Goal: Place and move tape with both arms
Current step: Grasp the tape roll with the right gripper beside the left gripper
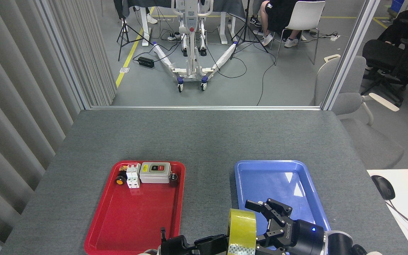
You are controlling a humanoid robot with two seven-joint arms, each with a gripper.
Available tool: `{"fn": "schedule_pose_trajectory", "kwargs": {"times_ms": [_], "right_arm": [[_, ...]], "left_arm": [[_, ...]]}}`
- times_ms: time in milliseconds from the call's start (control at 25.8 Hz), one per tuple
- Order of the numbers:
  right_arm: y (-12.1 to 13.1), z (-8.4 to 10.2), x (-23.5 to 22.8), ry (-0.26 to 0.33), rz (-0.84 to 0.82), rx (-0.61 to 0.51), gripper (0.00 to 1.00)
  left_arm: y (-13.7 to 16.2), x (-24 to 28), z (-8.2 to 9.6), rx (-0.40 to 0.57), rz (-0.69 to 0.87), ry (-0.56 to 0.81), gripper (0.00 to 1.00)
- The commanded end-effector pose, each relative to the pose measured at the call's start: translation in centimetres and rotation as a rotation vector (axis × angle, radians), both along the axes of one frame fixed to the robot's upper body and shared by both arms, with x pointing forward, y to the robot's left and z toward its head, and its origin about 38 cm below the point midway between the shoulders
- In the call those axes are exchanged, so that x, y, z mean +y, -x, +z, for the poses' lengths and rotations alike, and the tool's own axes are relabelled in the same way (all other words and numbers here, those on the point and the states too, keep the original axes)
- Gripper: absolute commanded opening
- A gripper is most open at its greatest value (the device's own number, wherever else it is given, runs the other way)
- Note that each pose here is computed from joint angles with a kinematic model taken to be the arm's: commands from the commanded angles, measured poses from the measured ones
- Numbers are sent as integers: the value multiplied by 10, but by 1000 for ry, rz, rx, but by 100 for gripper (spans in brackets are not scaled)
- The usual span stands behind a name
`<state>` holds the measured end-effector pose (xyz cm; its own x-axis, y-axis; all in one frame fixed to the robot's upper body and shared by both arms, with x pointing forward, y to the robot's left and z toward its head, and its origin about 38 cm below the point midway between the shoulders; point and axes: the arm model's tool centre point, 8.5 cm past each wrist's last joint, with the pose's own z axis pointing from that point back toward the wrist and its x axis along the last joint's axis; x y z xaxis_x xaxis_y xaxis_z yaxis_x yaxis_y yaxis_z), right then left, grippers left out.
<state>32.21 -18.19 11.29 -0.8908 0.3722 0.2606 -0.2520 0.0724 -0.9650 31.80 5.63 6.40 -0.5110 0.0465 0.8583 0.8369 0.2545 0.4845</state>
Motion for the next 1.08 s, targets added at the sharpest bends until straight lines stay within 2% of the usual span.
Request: {"fn": "schedule_pose_trajectory", "kwargs": {"times_ms": [0,116,349,426,697,1046], "right_arm": [[-8,5,6,2,12,-18,97],[-11,-3,1,31,0,-3,94],[-11,-7,-1,49,-4,-1,74],[-10,-7,-3,55,-5,1,71],[-8,-10,-8,68,-8,9,49],[-7,-11,-8,56,-11,15,41]], "left_arm": [[0,-1,0,-2,-3,-1,0],[0,-1,0,-4,-5,-1,0],[0,-1,0,-11,-7,0,0],[0,-1,0,-11,-7,0,0],[1,1,-1,-13,-8,-5,0],[1,3,-1,-24,-9,-6,0]]}}
